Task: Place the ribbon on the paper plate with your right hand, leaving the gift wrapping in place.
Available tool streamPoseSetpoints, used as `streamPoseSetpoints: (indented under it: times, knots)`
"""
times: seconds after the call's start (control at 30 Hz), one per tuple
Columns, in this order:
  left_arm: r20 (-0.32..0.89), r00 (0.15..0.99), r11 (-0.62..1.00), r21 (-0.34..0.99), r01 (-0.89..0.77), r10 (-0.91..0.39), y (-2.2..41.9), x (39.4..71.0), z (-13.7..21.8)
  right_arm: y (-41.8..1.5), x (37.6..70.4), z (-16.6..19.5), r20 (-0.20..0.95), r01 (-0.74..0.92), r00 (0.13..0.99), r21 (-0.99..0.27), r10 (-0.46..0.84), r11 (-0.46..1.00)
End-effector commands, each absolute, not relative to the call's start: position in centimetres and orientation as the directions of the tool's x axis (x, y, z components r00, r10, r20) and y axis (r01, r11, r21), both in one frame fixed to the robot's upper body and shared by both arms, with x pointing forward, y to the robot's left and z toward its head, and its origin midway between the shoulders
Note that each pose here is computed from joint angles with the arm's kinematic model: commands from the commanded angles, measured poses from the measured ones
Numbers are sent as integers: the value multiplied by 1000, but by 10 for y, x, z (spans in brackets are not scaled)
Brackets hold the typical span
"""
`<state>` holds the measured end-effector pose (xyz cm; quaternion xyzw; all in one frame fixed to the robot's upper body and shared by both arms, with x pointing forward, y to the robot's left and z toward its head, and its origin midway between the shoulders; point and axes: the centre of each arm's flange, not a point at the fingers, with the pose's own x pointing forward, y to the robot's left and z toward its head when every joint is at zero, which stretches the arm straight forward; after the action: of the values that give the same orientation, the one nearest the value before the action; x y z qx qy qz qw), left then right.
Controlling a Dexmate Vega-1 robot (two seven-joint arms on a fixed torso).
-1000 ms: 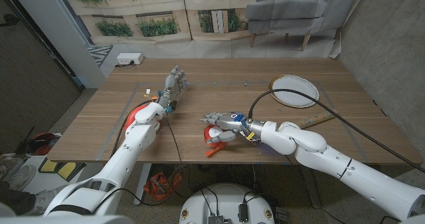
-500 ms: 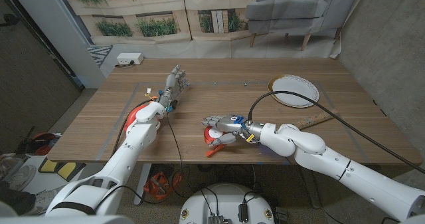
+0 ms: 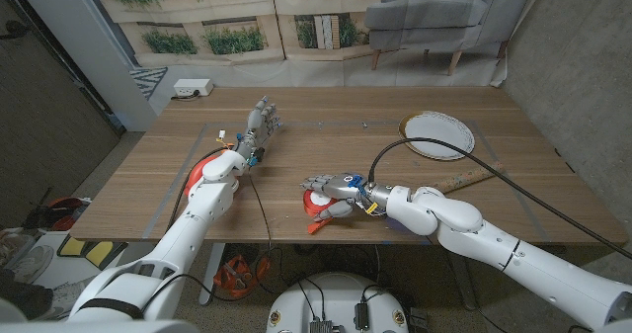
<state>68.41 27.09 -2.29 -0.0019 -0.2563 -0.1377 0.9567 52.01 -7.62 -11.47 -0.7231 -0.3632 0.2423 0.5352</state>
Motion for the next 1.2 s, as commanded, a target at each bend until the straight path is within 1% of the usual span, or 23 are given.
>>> streamPoseSetpoints:
  times: [0.03, 0.2, 0.6, 1.2]
  knots:
    - [488, 832, 962, 69, 264, -263, 269, 684, -22, -80, 523, -121, 71, 296, 630, -943, 773, -155]
    - [488, 832, 962, 69, 264, -264, 269, 684, -22, -82, 524, -122, 121, 314, 619, -944, 776, -103]
    - [490, 832, 962, 68, 263, -262, 270, 683, -22, -87, 520, -123, 290, 454, 544, -891, 787, 15]
    - [492, 829, 962, 68, 265, -264, 270, 682, -22, -92, 512, -116, 407, 518, 459, -845, 790, 134]
